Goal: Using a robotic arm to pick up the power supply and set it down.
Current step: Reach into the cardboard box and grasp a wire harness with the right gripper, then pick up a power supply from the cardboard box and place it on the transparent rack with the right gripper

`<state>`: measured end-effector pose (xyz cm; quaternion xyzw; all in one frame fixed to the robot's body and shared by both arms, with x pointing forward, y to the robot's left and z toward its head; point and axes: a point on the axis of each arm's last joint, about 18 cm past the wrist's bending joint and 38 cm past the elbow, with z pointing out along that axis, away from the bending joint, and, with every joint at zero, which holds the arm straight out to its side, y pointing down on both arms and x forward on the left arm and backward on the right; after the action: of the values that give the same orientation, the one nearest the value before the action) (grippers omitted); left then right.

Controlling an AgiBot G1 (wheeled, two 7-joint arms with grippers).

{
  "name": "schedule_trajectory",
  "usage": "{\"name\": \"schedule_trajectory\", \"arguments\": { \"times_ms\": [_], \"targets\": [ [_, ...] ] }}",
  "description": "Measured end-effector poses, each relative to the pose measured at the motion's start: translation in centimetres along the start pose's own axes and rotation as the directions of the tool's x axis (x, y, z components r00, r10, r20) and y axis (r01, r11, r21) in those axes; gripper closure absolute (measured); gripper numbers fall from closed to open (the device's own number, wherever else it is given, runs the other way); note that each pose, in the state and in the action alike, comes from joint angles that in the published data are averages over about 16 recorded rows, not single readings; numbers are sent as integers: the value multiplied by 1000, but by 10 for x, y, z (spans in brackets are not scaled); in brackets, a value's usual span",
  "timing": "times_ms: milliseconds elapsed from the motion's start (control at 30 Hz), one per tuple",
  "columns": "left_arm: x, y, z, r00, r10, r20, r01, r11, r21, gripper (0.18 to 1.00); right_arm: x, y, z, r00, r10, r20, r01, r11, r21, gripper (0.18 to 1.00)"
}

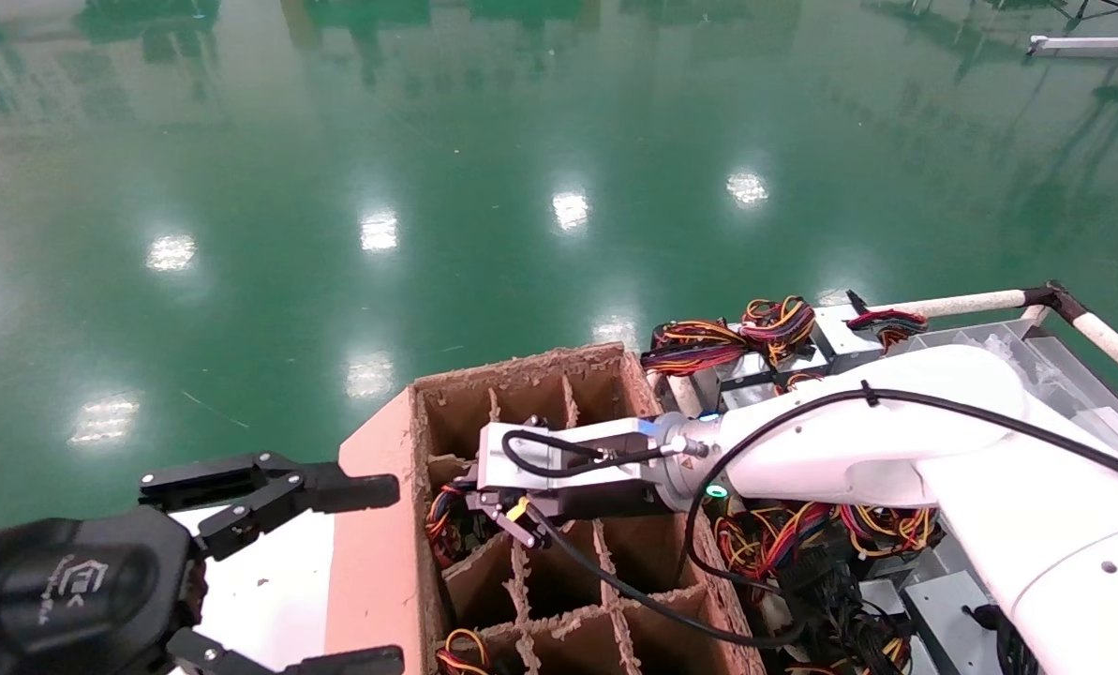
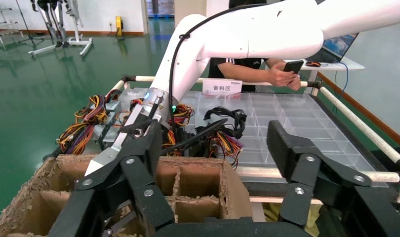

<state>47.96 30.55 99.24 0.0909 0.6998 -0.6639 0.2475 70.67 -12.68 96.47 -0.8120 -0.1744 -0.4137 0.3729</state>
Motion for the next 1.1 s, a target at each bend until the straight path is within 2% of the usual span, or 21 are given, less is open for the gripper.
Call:
{"name": "schedule_trajectory", "arguments": {
  "times_ms": [267, 533, 833, 967, 1100],
  "targets": [
    [0, 0, 0, 1000, 0, 0, 0, 1000, 0, 362, 4, -2, -15, 1000, 28, -13, -27, 999, 32, 956],
    [0, 0, 0, 1000, 0, 0, 0, 1000, 0, 243, 16, -11, -54, 996, 64, -65, -57, 992, 112, 976],
    [0, 0, 0, 1000, 0, 0, 0, 1000, 0, 193, 41, -39, -133, 974, 47, -220, 3, 974, 225, 979],
    [0, 0, 0, 1000, 0, 0, 0, 1000, 0, 185, 51, -54, -178, 949, 18, -314, 63, 967, 247, 980],
    [0, 0, 0, 1000, 0, 0, 0, 1000, 0, 184, 58, -69, -228, 913, -20, -408, 128, 963, 238, 980]
  ]
}}
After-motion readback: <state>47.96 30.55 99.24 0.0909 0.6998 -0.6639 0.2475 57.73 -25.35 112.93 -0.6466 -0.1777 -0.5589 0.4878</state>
